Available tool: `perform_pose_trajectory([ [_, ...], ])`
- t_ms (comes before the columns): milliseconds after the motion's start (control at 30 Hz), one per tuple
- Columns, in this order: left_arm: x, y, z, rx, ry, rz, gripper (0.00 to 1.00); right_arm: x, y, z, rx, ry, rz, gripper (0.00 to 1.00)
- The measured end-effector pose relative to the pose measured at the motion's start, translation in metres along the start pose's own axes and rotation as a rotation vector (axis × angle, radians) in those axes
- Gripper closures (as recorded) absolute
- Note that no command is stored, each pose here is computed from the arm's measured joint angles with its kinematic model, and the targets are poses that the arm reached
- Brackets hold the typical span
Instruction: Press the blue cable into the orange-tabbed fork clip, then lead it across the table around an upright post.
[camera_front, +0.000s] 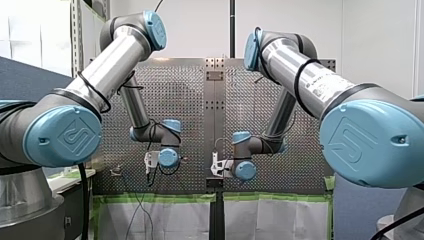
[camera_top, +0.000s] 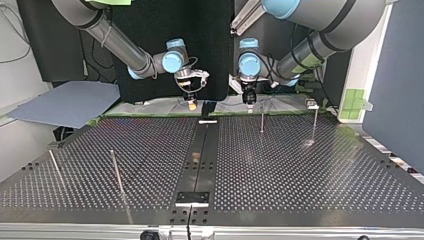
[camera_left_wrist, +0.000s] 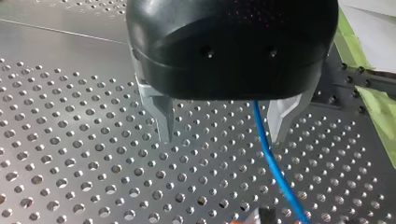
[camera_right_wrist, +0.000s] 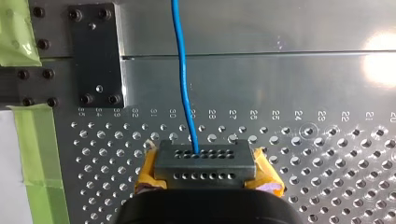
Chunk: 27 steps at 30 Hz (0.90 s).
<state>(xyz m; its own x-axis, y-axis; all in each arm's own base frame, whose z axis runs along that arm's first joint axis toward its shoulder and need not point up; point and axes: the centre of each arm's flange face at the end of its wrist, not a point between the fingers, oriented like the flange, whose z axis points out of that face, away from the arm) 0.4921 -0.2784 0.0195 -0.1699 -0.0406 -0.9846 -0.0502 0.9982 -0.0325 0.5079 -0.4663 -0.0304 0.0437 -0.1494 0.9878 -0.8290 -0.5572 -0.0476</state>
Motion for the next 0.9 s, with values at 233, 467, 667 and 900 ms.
perform_pose_trajectory([
  [233, 0.013, -0.004, -0.001, 0.005, 0.017, 0.017, 0.0, 0.0, 0.0, 0.0, 0.0, 0.004, 0.0, 1.0],
  [467, 0.007, -0.008, 0.007, 0.003, 0.008, 0.015, 0.0, 0.0, 0.0, 0.0, 0.001, 0.0, 0.0, 1.0],
  [667, 0.006, -0.01, 0.009, -0.001, 0.007, 0.022, 0.0, 0.0, 0.0, 0.0, 0.001, 0.001, -0.001, 1.0],
  [900, 0.006, -0.012, 0.006, -0.002, 0.016, 0.056, 0.0, 0.0, 0.0, 0.0, 0.001, 0.003, -0.002, 1.0],
])
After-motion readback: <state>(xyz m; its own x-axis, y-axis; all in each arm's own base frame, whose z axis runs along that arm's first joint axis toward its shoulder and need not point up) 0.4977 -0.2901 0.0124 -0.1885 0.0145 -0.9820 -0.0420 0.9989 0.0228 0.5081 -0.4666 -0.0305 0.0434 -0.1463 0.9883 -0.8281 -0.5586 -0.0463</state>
